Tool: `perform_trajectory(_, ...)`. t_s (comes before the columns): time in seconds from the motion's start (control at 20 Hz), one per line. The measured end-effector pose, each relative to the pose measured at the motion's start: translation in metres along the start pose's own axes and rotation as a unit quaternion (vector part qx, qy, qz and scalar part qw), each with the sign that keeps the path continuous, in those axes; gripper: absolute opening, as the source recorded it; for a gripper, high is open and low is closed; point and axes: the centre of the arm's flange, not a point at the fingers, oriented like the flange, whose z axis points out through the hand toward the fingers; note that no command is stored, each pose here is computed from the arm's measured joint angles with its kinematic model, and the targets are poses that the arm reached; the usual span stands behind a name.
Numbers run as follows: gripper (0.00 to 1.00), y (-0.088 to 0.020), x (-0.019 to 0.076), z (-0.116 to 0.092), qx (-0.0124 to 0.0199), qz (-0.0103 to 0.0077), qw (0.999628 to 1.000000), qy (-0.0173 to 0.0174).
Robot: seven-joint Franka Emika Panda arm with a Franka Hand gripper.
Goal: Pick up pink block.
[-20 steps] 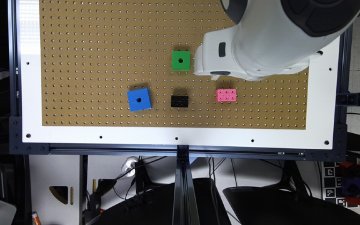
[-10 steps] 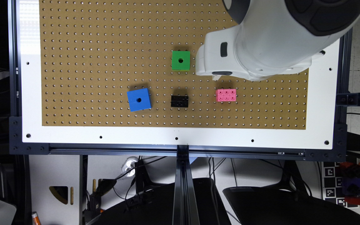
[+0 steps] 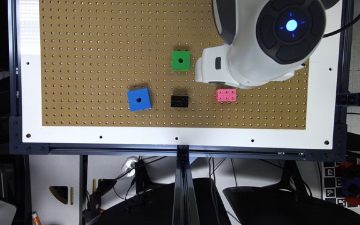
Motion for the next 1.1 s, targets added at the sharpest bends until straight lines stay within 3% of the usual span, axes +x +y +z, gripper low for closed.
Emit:
perform_trajectory(0.1,1.00,0.001,0.0001,0.012,-0.0036,0.0003,0.999982,-0.0048)
perform_trajectory(0.25,1.00,0.002,0.0032,0.047,-0.0008,0.0007,0.999957,-0.0092)
perform_trajectory(0.4,1.00,-0.001,0.0055,0.056,0.0033,0.0010,0.999952,-0.0092)
perform_trajectory(0.5,1.00,-0.005,0.0072,0.052,0.0074,0.0004,0.999949,-0.0068)
perform_trajectory(0.65,1.00,-0.010,0.0093,0.048,0.0128,-0.0002,0.999910,-0.0039)
perform_trajectory(1.0,1.00,-0.014,0.0113,0.048,0.0155,-0.0002,0.999873,-0.0035)
perform_trajectory(1.1,1.00,-0.014,0.0118,0.051,0.0148,0.0002,0.999879,-0.0049)
